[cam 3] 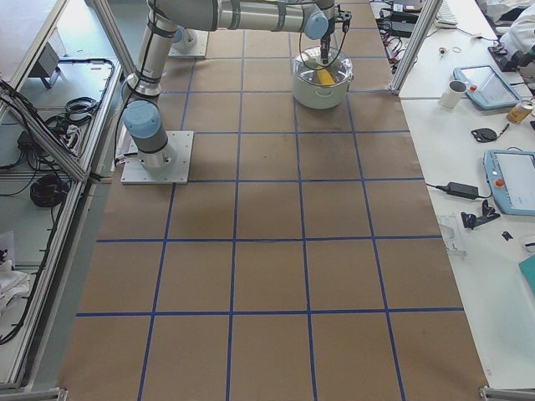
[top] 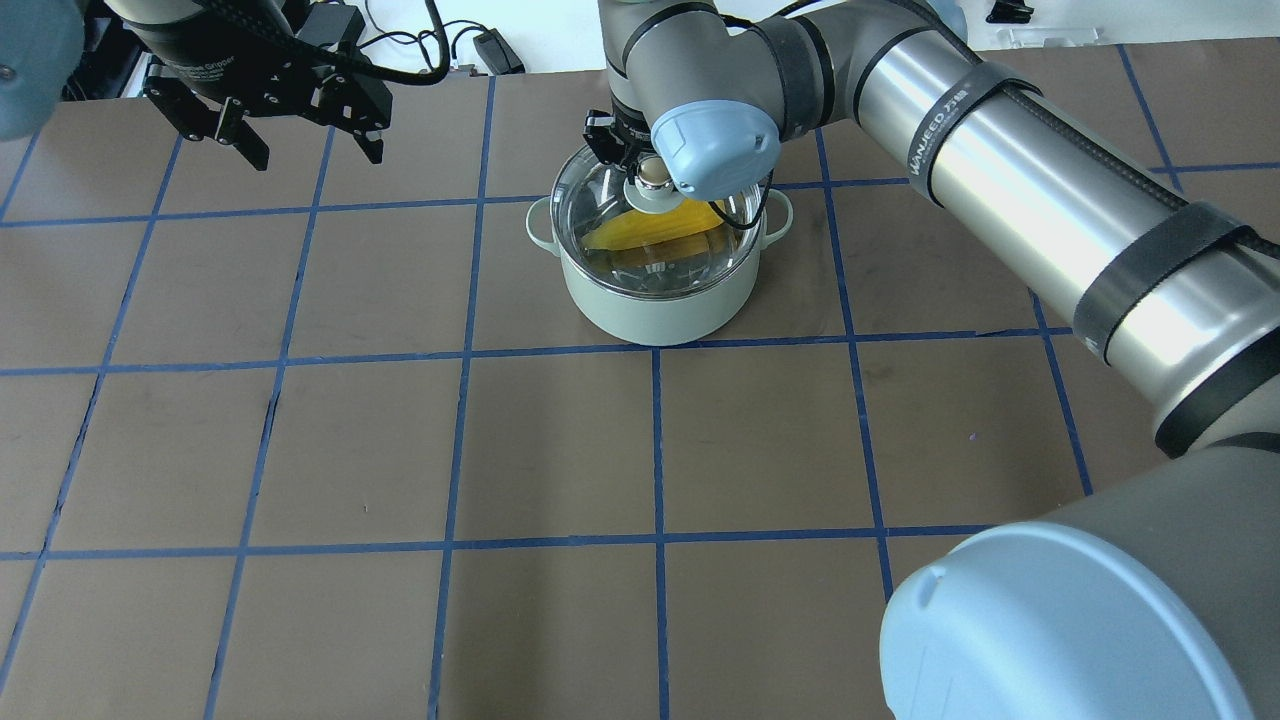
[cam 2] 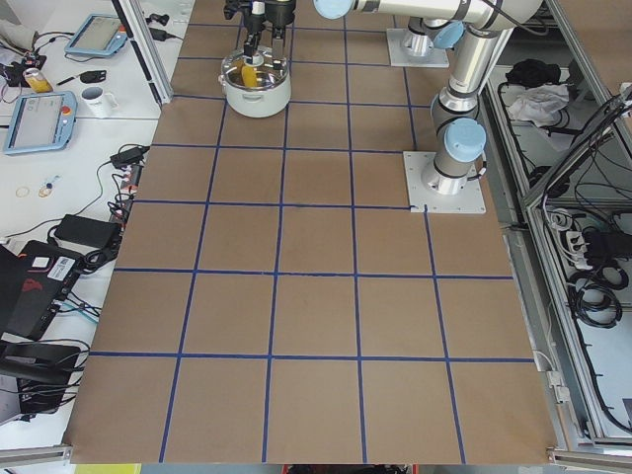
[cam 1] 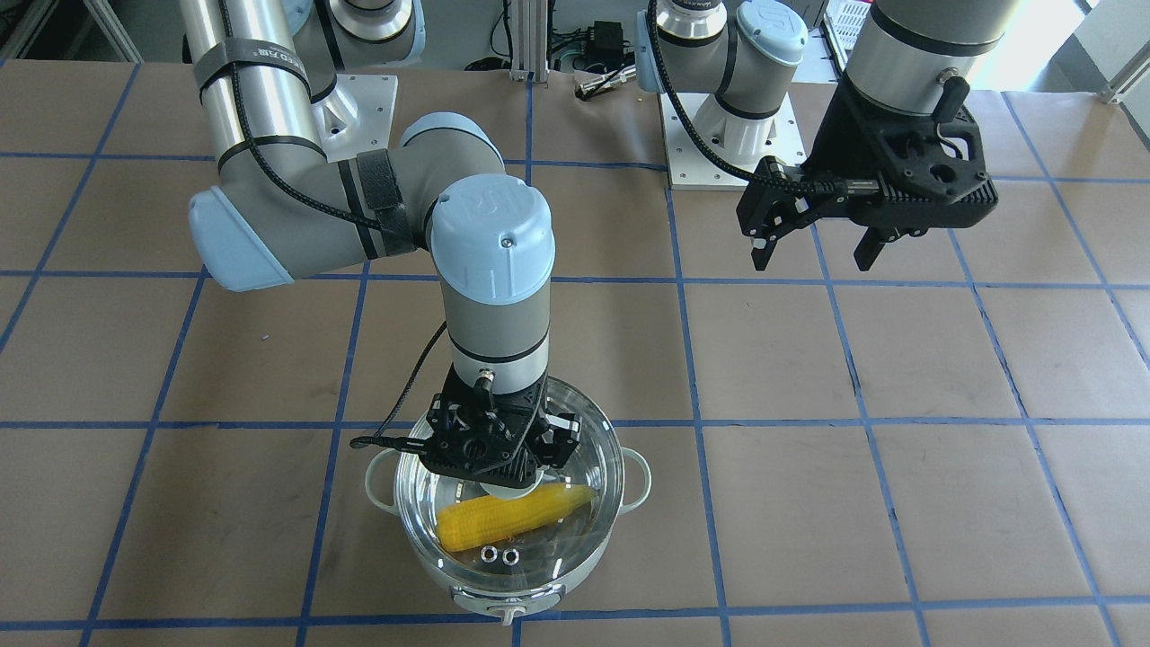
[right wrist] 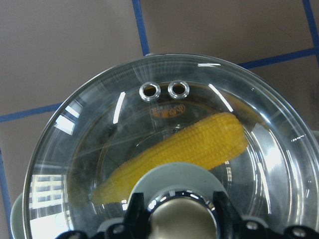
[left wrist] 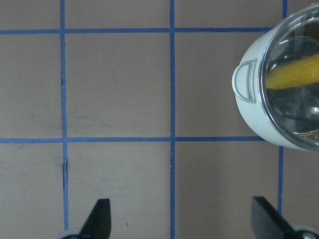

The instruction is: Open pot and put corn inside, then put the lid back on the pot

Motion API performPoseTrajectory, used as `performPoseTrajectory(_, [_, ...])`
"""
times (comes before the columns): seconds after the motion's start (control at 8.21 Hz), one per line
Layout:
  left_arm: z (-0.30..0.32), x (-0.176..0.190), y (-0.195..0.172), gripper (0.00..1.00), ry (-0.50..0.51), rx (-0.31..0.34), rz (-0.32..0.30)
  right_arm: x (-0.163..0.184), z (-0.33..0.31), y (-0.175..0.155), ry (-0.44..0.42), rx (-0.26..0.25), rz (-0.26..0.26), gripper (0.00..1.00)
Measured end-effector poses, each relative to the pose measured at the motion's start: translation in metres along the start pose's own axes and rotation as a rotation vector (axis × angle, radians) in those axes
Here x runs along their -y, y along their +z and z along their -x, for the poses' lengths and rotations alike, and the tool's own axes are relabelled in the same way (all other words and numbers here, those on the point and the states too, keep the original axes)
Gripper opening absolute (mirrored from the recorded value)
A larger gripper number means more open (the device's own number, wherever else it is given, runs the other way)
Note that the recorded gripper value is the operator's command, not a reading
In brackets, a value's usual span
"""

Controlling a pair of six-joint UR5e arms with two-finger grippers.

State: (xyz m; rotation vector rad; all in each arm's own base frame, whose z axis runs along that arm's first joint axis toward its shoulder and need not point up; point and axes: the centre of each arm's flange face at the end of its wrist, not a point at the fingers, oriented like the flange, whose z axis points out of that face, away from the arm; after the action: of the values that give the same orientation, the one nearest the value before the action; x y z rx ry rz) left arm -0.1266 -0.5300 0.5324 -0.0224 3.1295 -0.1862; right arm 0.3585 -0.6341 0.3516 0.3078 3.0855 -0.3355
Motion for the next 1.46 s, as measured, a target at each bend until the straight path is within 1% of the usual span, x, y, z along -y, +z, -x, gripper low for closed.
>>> performPoseTrajectory(0.61, [0.0003,0.0001,0.0001,1.0,0.0,0.001,0.0,0.0011,-0.0017,0.0009,-0.001,-0.013,-0.018,0.25])
performPoseTrajectory(1.46, [0.0003,0.0001,0.0001,1.0,0.0,0.001,0.0,0.0008,-0.0015,0.003,0.013,-0.013,-0.014,0.26])
